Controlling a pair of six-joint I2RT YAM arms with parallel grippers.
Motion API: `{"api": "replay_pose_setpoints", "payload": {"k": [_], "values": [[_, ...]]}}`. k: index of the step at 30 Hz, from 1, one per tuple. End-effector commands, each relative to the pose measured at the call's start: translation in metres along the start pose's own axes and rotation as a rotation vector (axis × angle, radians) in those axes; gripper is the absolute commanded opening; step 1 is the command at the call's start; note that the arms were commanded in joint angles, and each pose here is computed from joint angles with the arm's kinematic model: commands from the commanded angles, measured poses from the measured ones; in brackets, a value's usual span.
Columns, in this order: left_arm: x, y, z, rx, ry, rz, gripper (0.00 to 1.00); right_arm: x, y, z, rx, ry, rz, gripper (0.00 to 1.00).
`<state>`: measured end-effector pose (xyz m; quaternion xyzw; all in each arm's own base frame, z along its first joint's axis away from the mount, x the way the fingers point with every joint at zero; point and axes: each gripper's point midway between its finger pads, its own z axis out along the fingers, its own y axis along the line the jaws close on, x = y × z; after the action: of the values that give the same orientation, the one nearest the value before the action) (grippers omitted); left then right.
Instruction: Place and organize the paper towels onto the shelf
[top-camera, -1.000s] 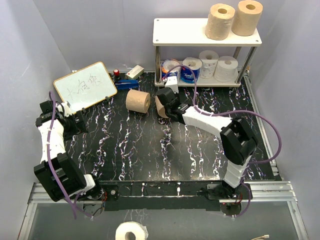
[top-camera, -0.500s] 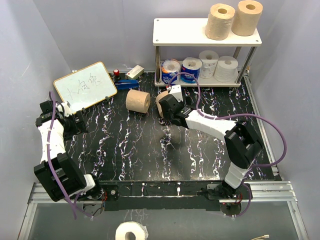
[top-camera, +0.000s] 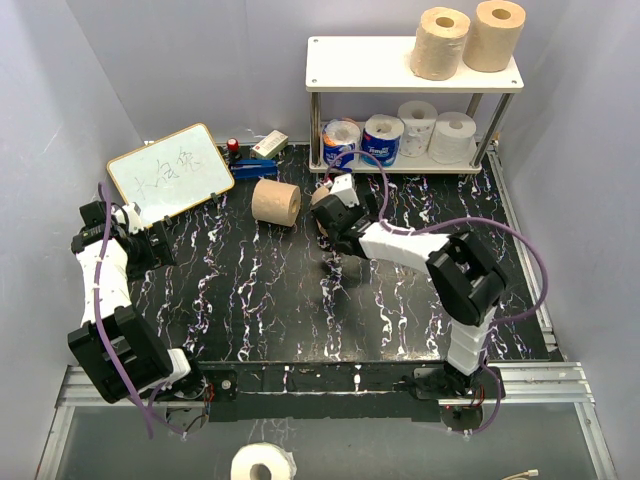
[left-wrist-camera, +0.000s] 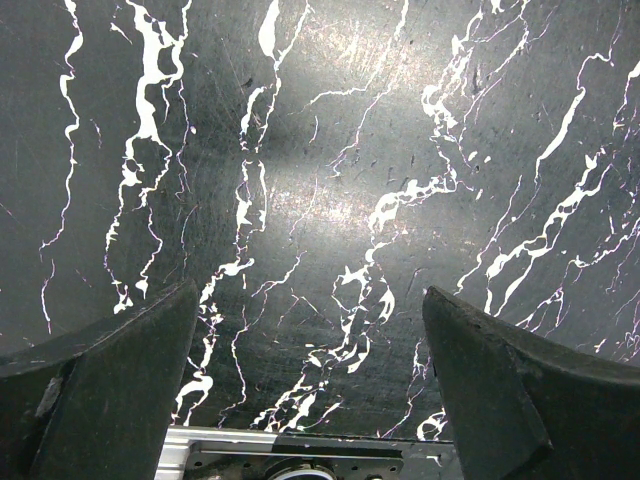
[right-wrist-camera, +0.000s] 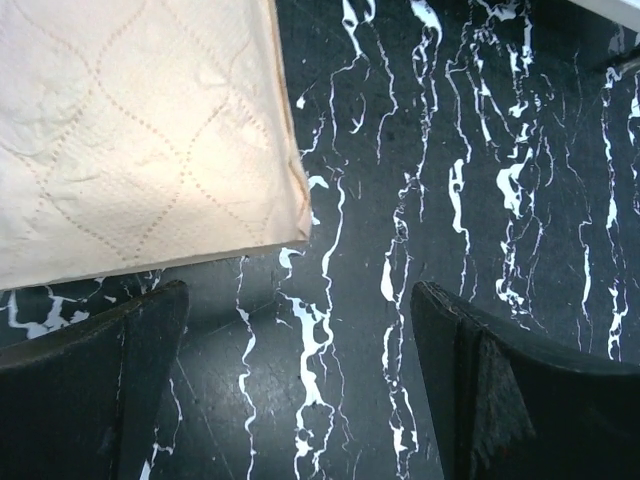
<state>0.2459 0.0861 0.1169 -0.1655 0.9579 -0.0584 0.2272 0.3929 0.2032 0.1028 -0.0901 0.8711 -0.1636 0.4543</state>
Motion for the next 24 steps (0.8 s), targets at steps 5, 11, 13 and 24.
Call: {"api": "replay_pose_setpoints", "payload": {"k": [5,11,13,24], "values": [[0.003,-0.002,-0.001,0.016,0.005,0.007,0.93,-0.016,0.012,0.019,0.034,-0.076,0.028,0.9],[0.003,-0.001,0.0,0.012,0.011,0.006,0.93,-0.026,0.02,0.026,0.033,-0.097,0.022,0.82],[0.003,-0.001,0.0,0.011,0.013,0.004,0.93,-0.03,0.021,0.027,0.032,-0.103,0.018,0.78],[0.004,0.0,0.002,0.008,0.019,0.001,0.93,-0.043,0.031,0.034,0.01,-0.139,0.017,0.43]]}}
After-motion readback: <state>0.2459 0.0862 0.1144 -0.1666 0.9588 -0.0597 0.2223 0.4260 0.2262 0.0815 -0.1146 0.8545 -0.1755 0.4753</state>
